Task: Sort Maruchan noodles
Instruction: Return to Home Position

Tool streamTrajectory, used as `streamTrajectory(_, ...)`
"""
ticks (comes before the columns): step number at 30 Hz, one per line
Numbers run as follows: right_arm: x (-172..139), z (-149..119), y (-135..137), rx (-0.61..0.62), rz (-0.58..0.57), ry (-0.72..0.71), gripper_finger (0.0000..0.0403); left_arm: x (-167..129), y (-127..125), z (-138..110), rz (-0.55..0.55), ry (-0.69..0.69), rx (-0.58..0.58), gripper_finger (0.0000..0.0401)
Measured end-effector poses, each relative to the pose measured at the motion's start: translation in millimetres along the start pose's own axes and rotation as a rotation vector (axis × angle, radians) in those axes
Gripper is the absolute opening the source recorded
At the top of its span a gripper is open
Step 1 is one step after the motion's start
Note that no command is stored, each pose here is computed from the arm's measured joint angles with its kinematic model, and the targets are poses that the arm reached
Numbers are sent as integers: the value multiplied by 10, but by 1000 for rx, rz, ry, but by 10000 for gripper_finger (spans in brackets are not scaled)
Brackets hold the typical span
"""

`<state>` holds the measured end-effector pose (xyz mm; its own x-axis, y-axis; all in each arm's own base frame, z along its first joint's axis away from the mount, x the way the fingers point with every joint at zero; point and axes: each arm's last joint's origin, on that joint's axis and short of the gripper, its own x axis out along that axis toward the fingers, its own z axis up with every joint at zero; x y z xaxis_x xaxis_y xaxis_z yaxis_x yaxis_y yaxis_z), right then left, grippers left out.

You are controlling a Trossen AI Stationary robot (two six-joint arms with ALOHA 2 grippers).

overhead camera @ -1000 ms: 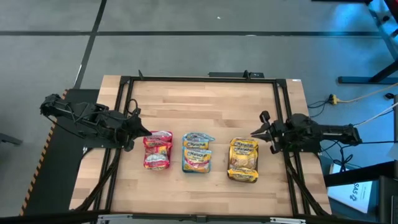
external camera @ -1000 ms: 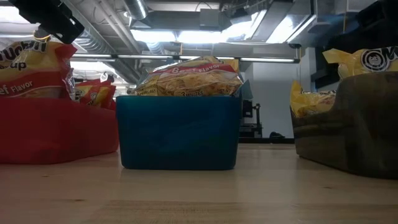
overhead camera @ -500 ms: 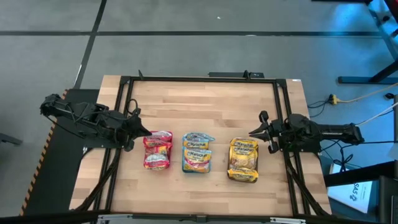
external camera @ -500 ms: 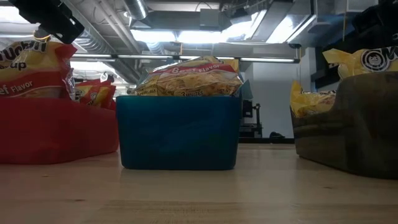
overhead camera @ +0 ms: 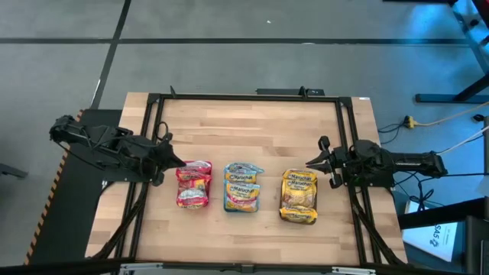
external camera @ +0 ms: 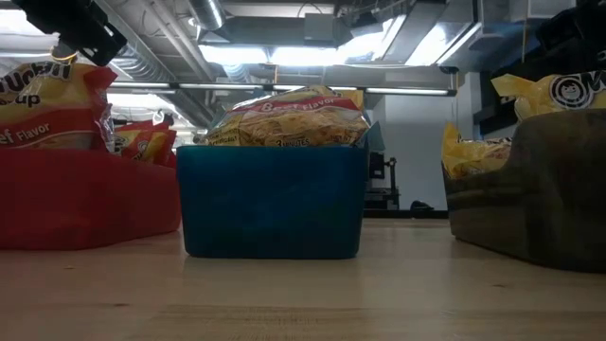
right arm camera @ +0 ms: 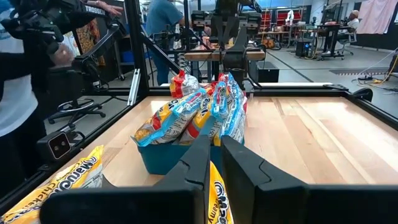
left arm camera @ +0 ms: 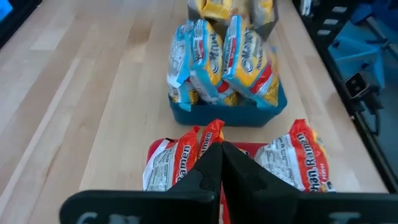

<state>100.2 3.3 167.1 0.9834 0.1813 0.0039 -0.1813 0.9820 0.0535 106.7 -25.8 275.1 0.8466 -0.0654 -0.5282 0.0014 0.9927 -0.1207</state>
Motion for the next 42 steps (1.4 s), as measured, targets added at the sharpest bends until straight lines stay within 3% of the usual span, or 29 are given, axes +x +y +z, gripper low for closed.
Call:
streamTrajectory(3,0,0,0,0,0,0,39,-100,24,10,-8,-67,-1,2)
streamTrajectory(6,0,0,0,0,0,0,39,-211,95,37,87,-255,-90,2)
streamTrajectory(8,0,0,0,0,0,0,39,-236,129,6,119,-380,-64,2)
streamTrajectory(15,0,0,0,0,1,0,39,-107,153,-287,-62,-667,94,2)
streamTrajectory(26,0,0,0,-1,1,-1,39,183,226,-643,-121,-794,113,2)
streamTrajectory(42,0,0,0,0,1,-1,39,406,303,-844,-68,-695,96,2)
